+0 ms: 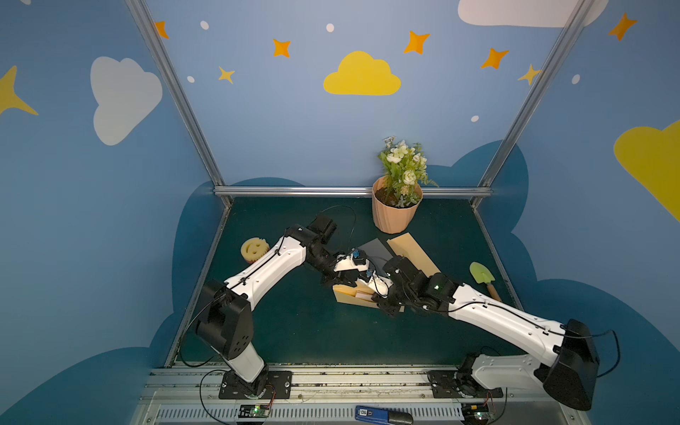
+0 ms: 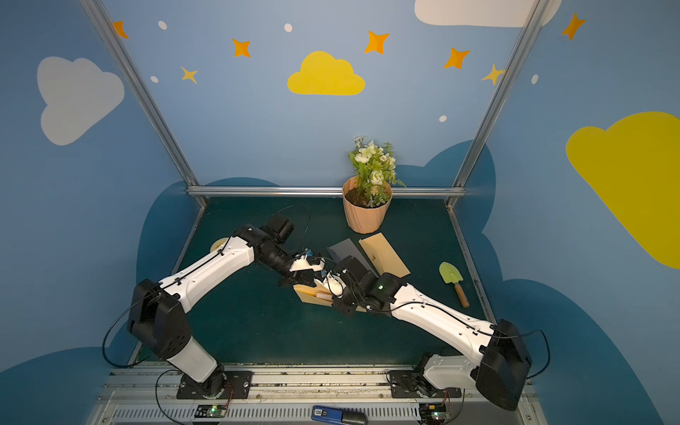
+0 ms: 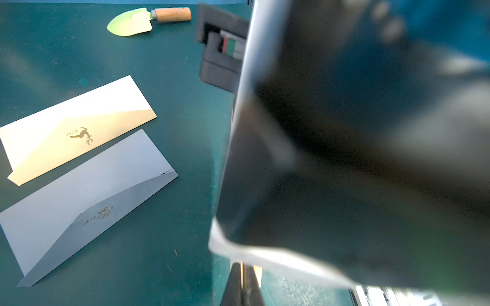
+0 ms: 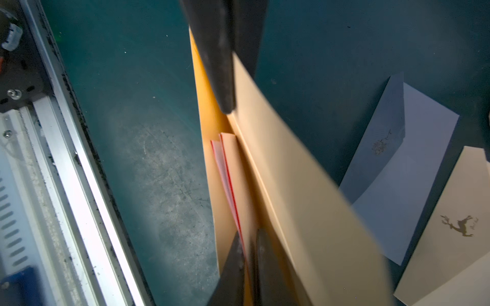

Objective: Fold the letter paper in half and place it into the envelope
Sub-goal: Place the letter paper in the envelope.

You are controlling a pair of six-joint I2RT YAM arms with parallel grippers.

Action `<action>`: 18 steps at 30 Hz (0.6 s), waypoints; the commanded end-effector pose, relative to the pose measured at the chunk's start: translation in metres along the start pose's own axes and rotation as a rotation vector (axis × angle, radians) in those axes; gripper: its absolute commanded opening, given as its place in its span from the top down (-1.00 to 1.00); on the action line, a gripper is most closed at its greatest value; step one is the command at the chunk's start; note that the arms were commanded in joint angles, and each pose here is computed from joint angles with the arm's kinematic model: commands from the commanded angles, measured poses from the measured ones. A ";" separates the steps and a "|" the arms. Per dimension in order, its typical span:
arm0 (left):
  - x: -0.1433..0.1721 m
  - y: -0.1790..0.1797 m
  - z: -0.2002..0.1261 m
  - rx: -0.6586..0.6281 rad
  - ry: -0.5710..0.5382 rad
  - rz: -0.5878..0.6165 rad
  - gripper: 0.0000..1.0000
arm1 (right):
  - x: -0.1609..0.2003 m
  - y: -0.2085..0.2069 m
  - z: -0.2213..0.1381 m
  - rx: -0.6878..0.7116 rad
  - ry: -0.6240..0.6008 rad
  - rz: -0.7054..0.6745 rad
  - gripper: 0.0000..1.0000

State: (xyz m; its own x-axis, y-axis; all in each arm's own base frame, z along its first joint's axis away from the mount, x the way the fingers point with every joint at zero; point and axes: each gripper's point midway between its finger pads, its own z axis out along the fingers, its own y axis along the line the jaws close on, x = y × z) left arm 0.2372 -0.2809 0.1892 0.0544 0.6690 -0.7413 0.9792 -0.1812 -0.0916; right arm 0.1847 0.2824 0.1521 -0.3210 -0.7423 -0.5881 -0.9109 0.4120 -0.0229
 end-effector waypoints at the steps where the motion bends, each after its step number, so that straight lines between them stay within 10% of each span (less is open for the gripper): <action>1: 0.003 -0.002 -0.001 0.010 0.020 -0.010 0.93 | -0.023 0.002 0.000 -0.024 -0.077 0.026 0.53; 18: 0.007 -0.001 0.002 0.032 0.045 -0.040 0.93 | -0.032 0.003 -0.022 -0.068 -0.170 0.122 0.25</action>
State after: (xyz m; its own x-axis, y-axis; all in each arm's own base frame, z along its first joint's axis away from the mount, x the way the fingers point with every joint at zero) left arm 0.2401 -0.2821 0.1958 0.0525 0.6648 -0.7451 0.9799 -0.1780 -0.0898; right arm 0.1837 0.2816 0.1614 -0.4009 -0.6728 -0.6217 -0.8840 0.4622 0.0698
